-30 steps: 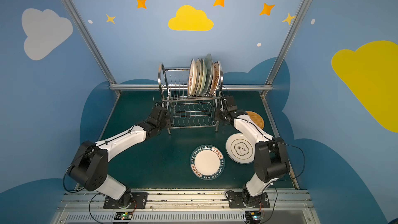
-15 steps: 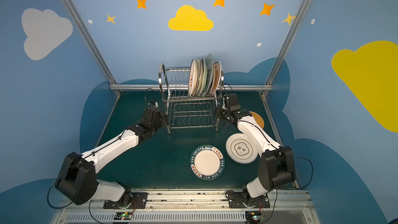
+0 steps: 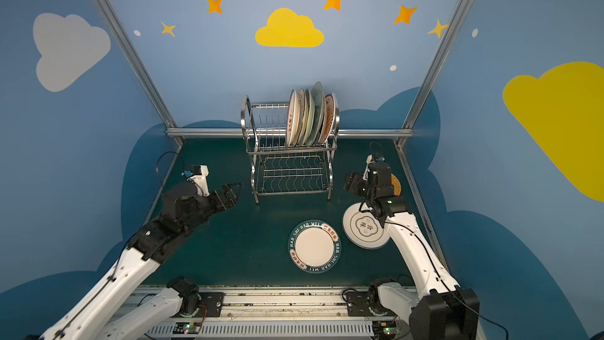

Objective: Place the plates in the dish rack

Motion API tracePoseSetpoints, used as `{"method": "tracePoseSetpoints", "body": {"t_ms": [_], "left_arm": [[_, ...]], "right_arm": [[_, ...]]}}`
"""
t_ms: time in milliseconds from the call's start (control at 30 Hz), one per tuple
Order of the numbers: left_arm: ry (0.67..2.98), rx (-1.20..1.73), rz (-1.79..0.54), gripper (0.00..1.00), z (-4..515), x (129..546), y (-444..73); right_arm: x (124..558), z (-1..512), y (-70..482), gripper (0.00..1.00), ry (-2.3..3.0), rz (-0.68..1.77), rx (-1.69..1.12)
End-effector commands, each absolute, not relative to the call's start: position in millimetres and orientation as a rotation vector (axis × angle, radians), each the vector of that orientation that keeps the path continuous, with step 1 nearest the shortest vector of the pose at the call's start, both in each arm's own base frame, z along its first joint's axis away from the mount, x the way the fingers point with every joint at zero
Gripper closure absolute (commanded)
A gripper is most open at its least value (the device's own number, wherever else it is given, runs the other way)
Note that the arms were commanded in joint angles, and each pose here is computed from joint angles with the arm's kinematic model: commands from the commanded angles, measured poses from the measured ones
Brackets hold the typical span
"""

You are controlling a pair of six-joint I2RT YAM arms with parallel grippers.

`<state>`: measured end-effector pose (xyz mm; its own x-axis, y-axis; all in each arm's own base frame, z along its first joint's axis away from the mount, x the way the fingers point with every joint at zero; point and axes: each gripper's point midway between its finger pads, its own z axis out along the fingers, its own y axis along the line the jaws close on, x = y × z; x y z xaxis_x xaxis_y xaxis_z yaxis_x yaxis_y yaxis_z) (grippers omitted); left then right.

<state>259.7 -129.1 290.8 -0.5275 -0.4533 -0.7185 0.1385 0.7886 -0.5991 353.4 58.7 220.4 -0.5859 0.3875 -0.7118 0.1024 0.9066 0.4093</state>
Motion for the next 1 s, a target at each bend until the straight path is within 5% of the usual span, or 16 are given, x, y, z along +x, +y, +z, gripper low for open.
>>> {"method": "tracePoseSetpoints", "body": {"t_ms": [0, 167, 400, 967], "left_arm": [[2.082, -0.060, -0.963, 0.00, 289.1, 210.3, -149.4], [2.092, 0.079, -1.180, 0.00, 308.6, 179.8, -169.4], [2.149, 0.012, -1.429, 0.00, 285.9, 206.3, -184.3], [2.107, -0.101, -1.446, 0.00, 269.0, 224.8, -166.9]], "right_arm": [[360.2, 196.1, 29.5, 0.20, 2.205, 0.483, 0.503], [373.5, 152.3, -35.1, 0.18, 2.153, 0.526, 0.824], [372.4, 100.9, -77.4, 0.18, 2.233, 0.636, 1.075], [419.8, 35.3, -106.1, 0.35, 2.194, 0.908, 1.207]]}}
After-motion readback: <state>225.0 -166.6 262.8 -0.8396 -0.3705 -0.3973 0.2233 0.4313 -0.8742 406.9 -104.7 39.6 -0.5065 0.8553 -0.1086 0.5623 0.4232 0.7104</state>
